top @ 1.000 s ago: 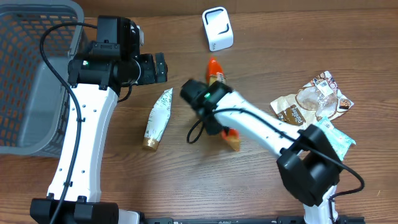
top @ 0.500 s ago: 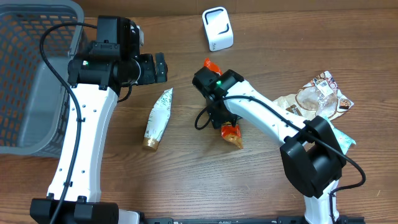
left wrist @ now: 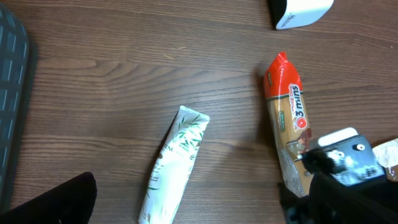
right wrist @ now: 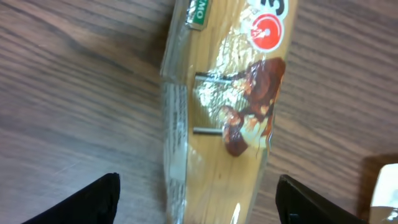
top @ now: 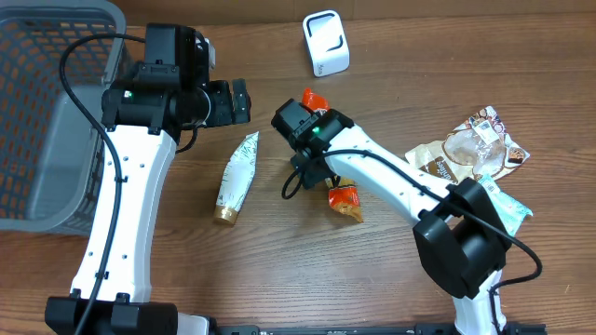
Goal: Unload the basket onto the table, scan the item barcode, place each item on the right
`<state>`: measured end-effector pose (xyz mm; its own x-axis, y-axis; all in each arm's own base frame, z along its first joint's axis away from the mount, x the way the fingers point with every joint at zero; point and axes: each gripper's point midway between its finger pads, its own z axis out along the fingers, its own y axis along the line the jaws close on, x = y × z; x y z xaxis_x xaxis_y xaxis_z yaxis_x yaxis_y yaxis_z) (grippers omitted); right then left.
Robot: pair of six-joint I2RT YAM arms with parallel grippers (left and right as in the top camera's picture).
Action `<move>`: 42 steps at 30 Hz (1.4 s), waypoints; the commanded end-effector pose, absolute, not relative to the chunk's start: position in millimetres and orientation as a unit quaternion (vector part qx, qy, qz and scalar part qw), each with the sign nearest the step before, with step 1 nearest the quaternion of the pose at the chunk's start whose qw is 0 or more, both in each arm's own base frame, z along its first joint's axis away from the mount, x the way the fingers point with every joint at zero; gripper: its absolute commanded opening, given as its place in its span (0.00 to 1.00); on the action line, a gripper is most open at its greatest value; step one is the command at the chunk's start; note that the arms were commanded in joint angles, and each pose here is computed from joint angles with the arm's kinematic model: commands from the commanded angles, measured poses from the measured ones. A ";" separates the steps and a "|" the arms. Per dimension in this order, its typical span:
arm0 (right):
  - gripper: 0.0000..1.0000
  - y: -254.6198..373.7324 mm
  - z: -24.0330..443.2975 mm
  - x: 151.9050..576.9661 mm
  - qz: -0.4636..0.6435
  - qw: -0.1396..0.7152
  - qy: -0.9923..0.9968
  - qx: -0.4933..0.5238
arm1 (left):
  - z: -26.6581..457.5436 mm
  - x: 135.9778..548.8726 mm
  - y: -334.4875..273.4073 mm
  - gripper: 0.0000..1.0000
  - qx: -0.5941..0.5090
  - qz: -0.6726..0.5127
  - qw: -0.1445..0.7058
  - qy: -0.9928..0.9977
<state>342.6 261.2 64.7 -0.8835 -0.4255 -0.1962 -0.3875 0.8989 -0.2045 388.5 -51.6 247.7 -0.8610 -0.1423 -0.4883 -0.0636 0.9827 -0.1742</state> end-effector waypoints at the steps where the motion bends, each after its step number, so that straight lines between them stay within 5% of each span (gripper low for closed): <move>1: 0.83 258.4 56.2 352.6 -0.122 0.132 0.959 -0.219 | 259.0 388.9 -52.0 1.00 -0.045 -0.075 0.273 0.958; 7: 0.85 248.5 34.3 353.9 -0.161 0.116 0.954 -0.224 | 259.0 388.9 -52.0 1.00 -0.045 -0.075 0.273 0.958; 10: 0.77 242.3 30.2 355.6 -0.179 0.114 0.951 -0.223 | 259.0 388.9 -52.0 1.00 -0.045 -0.075 0.273 0.958; 17: 0.24 241.9 30.2 356.2 -0.177 0.114 0.953 -0.219 | 259.0 389.0 -52.0 1.00 -0.045 -0.075 0.274 0.958; 21: 0.05 246.2 32.2 352.3 -0.156 0.106 0.958 -0.218 | 259.0 388.9 -52.0 1.00 -0.045 -0.075 0.273 0.958; 29: 0.04 262.8 68.1 350.2 0.028 0.068 0.978 -0.195 | 259.0 388.9 -52.0 1.00 -0.045 -0.075 0.273 0.958; 37: 0.04 270.0 188.3 350.1 0.427 0.067 0.870 -0.237 | 259.0 388.9 -52.0 1.00 -0.045 -0.075 0.273 0.958; 42: 0.04 252.8 236.5 358.3 0.561 0.081 0.795 -0.216 | 259.0 388.9 -52.0 1.00 -0.045 -0.075 0.273 0.958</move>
